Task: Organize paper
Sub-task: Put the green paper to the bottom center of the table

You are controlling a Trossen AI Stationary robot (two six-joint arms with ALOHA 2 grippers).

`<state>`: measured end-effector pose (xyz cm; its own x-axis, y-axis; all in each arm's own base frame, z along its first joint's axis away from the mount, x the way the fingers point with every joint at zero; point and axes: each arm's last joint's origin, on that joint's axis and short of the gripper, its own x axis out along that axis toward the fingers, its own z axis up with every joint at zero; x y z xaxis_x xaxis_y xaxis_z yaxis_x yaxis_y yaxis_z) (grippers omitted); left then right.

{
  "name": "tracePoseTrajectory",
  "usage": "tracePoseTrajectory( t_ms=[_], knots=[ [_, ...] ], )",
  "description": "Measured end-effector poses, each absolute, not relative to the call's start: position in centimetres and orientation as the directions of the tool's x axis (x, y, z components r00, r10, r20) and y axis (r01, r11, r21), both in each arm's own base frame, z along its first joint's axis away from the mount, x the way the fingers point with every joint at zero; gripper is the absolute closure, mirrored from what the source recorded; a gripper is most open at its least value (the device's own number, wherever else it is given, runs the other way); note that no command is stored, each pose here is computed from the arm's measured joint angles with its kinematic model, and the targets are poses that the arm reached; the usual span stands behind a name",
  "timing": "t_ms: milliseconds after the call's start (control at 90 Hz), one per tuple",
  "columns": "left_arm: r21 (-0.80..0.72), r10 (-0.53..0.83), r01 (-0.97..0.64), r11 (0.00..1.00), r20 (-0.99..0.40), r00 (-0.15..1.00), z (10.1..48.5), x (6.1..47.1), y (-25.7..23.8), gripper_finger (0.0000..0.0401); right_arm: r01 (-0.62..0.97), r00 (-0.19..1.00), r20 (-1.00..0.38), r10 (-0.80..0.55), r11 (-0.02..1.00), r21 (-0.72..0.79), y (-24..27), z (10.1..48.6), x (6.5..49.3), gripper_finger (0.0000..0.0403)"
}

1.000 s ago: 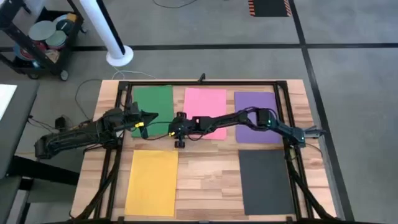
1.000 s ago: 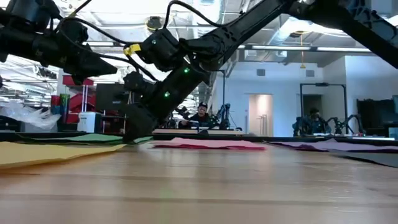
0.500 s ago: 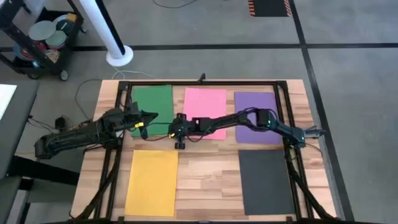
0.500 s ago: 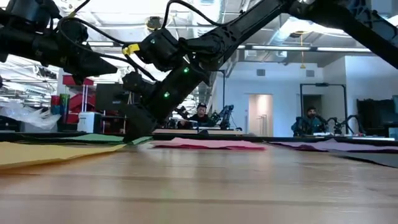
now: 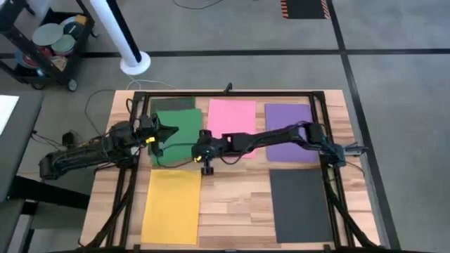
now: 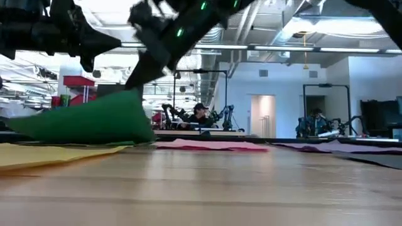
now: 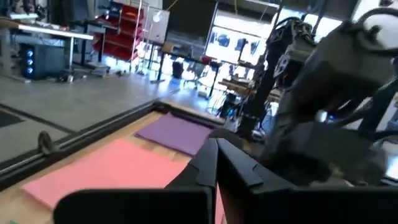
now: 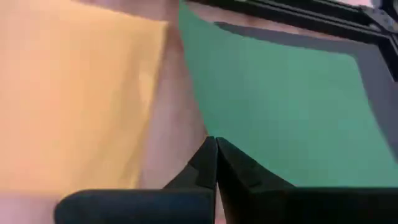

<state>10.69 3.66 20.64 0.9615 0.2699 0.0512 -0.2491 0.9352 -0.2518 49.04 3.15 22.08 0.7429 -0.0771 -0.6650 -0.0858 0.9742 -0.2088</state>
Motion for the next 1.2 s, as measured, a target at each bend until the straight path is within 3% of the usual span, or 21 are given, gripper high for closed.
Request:
tracePoseTrajectory(
  t_ms=[411,656,1200],
  knots=[
    [-0.325,0.271,-0.242,0.914,0.047,0.961,20.6,10.7,3.7,0.0401,-0.310,0.475,-0.862,0.176,0.950,0.023,17.7,22.7,42.1,0.0403],
    [-0.353,0.272,-0.240,0.904,0.041,0.962,20.5,10.7,3.7,0.0401,-0.364,0.319,-0.929,0.188,0.929,0.063,24.5,22.2,36.9,0.0403],
    [-0.388,0.278,-0.249,0.888,0.020,0.960,20.3,10.7,3.7,0.0401,-0.172,0.326,-0.936,0.131,0.982,0.077,27.6,21.8,34.4,0.0403]
  ],
)
